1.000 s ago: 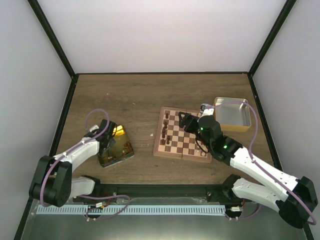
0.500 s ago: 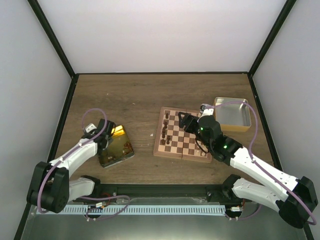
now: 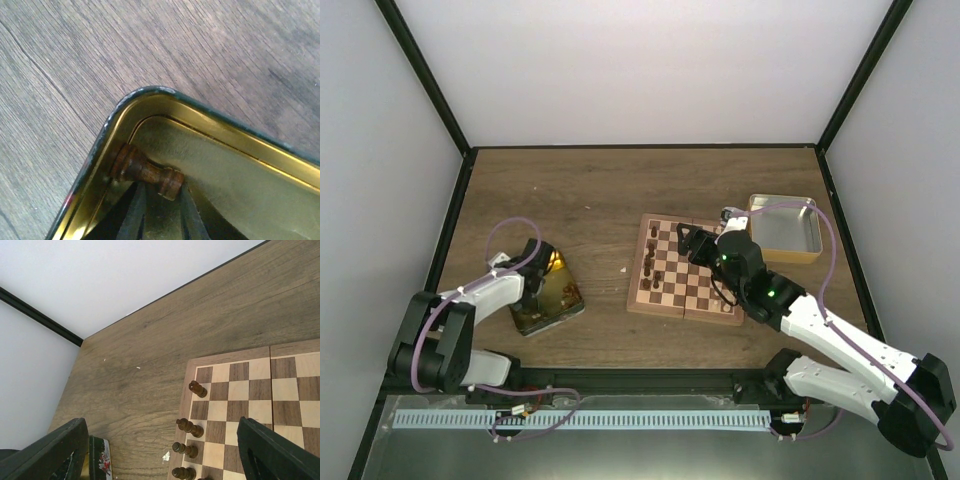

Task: Set up the chess pieces on the board
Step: Pick up the chess piece from the storage box.

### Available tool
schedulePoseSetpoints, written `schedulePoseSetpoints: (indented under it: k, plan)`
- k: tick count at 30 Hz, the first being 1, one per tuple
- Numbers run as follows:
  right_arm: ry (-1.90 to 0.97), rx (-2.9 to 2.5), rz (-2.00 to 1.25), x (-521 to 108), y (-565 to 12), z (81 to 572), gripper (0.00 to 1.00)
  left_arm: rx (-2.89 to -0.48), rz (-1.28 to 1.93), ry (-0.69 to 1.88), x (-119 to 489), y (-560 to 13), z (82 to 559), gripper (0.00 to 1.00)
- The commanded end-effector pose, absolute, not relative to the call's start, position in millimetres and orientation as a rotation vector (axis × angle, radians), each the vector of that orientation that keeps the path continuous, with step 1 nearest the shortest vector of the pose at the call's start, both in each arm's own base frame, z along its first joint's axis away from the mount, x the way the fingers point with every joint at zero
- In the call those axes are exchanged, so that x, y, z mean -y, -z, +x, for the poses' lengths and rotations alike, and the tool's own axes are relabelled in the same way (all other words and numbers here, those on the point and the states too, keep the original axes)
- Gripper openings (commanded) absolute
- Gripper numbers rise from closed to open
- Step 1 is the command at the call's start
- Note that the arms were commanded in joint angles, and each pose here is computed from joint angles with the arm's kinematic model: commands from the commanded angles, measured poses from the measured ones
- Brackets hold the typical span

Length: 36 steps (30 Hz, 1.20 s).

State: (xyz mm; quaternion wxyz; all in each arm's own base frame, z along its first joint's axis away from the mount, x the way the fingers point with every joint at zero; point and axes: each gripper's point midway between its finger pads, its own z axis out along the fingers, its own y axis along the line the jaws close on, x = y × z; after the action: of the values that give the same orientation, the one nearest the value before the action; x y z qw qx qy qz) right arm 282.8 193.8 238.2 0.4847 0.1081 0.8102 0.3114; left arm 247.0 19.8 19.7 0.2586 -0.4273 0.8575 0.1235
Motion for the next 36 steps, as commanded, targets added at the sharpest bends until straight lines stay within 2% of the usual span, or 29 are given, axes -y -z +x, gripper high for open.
schedulePoseSetpoints:
  k: [1,6,13,16,19,21,34,36]
  plan:
    - [-0.788,-1.921,0.282,-193,-264,285,0.83,-2.300,-1.111,-0.287,-17,-24,263,0.16]
    - [-0.793,-1.920,0.280,-194,-264,286,0.83,-2.316,-0.974,-0.243,-11,-30,275,0.04]
    - [-0.797,-1.916,0.279,-195,-265,286,0.83,-2.374,-0.767,0.016,24,-36,292,0.04]
    - [-0.801,-1.918,0.277,-196,-264,287,0.83,-2.353,-0.822,-0.047,14,-39,285,0.08]
    - [-0.807,-1.917,0.273,-197,-265,287,0.83,-2.310,-0.896,-0.178,-6,-43,278,0.27]
    - [-0.805,-1.918,0.268,-198,-265,287,0.83,-2.295,-0.911,-0.241,-14,-45,276,0.32]
    - [-0.803,-1.922,0.272,-197,-266,286,0.83,-2.281,-0.935,-0.338,-37,-37,275,0.27]
    - [-0.805,-1.924,0.274,-197,-265,286,0.83,-2.299,-0.937,-0.333,-37,-31,273,0.23]
